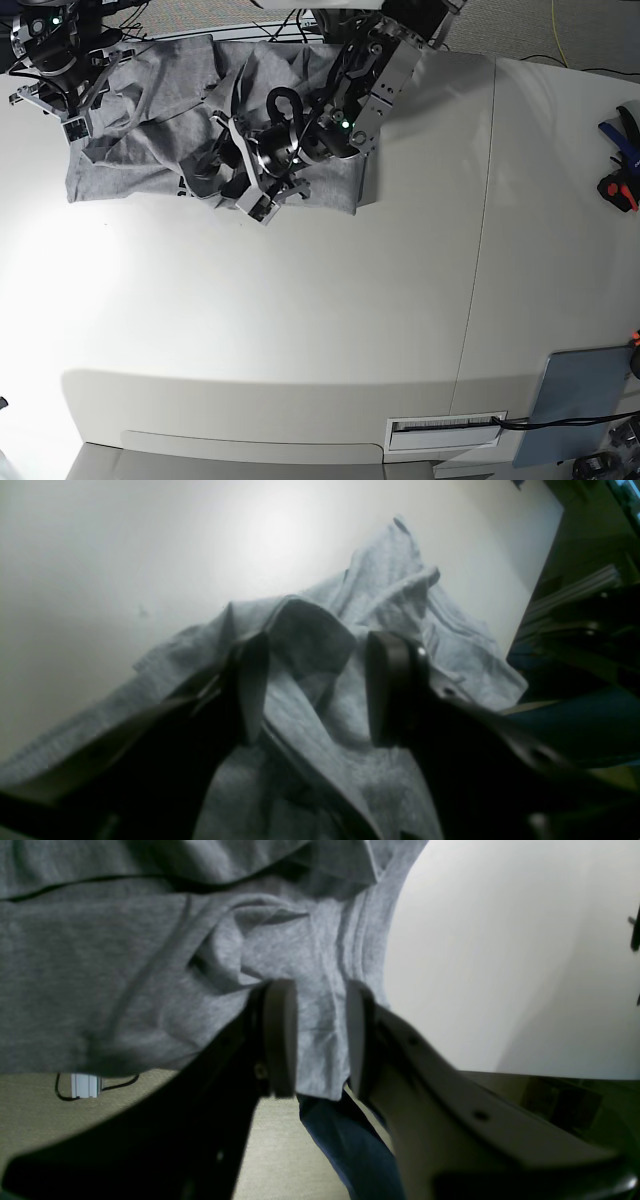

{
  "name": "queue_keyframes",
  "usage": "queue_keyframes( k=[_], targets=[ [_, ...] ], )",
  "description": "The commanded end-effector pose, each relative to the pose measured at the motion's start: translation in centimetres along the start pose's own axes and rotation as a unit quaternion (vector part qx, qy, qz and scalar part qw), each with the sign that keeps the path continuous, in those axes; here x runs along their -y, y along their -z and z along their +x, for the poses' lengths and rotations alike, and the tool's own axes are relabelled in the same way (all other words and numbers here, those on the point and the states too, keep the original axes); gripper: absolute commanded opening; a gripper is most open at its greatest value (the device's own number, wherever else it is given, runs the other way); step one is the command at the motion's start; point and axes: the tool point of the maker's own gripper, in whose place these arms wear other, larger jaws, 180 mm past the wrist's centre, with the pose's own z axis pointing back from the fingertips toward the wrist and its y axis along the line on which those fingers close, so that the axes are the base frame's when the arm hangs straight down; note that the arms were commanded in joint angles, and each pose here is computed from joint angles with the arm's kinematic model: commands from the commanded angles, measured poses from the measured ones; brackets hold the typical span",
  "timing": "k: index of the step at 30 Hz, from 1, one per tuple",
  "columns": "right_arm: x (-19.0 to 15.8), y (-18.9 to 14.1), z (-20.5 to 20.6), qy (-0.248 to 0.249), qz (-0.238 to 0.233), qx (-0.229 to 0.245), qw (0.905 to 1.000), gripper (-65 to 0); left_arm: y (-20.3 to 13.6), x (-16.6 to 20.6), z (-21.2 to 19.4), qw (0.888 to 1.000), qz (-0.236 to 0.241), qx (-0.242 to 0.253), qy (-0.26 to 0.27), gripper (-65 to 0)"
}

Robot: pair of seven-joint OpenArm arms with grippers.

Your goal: Fold the T-shirt properly

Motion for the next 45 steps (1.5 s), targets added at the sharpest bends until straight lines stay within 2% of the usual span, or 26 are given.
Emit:
queue_keyframes(
  k=[1, 8, 10, 14, 18, 20, 23, 29, 36, 39, 42, 44, 45],
  targets=[
    [0.5, -0.3, 0.5, -0.006, -0.009, 0.01, 0.9999, -47.8, 0.1, 1.0, 2.0, 0.999, -0.018, 0.03, 0.01, -33.1],
    [0.5, -0.4, 1.1, -0.006, -0.009, 0.026, 0.9996, -47.8, 0.0, 2.1, 1.5, 0.998, -0.049, 0.019, 0.035, -33.3],
    [0.5, -0.4, 1.1, -0.006, -0.009, 0.027, 0.9996, -47.8, -0.1, 0.8, 1.1, 1.0, -0.024, 0.006, 0.019, -33.3],
    [0.5, -0.4, 1.0, -0.006, -0.009, 0.023, 0.9997, -47.8, -1.1, -3.6, 0.6, 0.998, 0.067, -0.004, 0.005, -33.3],
    [0.5, -0.4, 1.1, -0.006, -0.009, 0.025, 0.9996, -47.8, -1.7, -5.2, -0.8, 0.994, 0.102, -0.022, 0.015, -35.9],
    [0.5, -0.4, 1.1, -0.006, -0.009, 0.025, 0.9996, -47.8, -1.4, -5.3, -1.7, 0.993, 0.109, -0.033, 0.03, -38.9],
    [0.5, -0.4, 1.0, -0.006, -0.009, 0.024, 0.9996, -47.8, -0.4, -5.2, -2.6, 0.991, 0.122, -0.04, 0.042, -39.5],
    [0.5, -0.4, 1.0, -0.006, -0.009, 0.023, 0.9997, -47.8, 2.4, -1.8, -2.4, 0.99, 0.096, -0.051, 0.091, -39.5],
    [0.5, -0.4, 0.9, -0.006, -0.009, 0.02, 0.9997, -47.8, 4.3, 1.1, 1.1, 0.988, 0.084, -0.022, 0.13, -39.5],
    [0.5, -0.4, 0.8, -0.006, -0.009, 0.018, 0.9998, -47.8, 4.3, 0.8, 1.3, 0.986, 0.09, -0.027, 0.135, -39.5],
    [0.4, -0.4, 1.0, -0.005, -0.007, 0.023, 0.9997, -47.8, 3.9, -0.4, 1.4, 0.988, 0.101, -0.028, 0.117, -39.5],
    [-0.5, -0.4, 1.0, 0.0, 0.018, 0.023, 0.9996, -47.8, 3.4, -1.1, 1.5, 0.989, 0.096, -0.031, 0.106, -39.5],
    [-1.6, -0.5, 0.8, -0.002, 0.049, 0.018, 0.9986, -47.8, 2.9, -1.5, 1.4, 0.991, 0.089, -0.031, 0.1, -39.5]
  ],
)
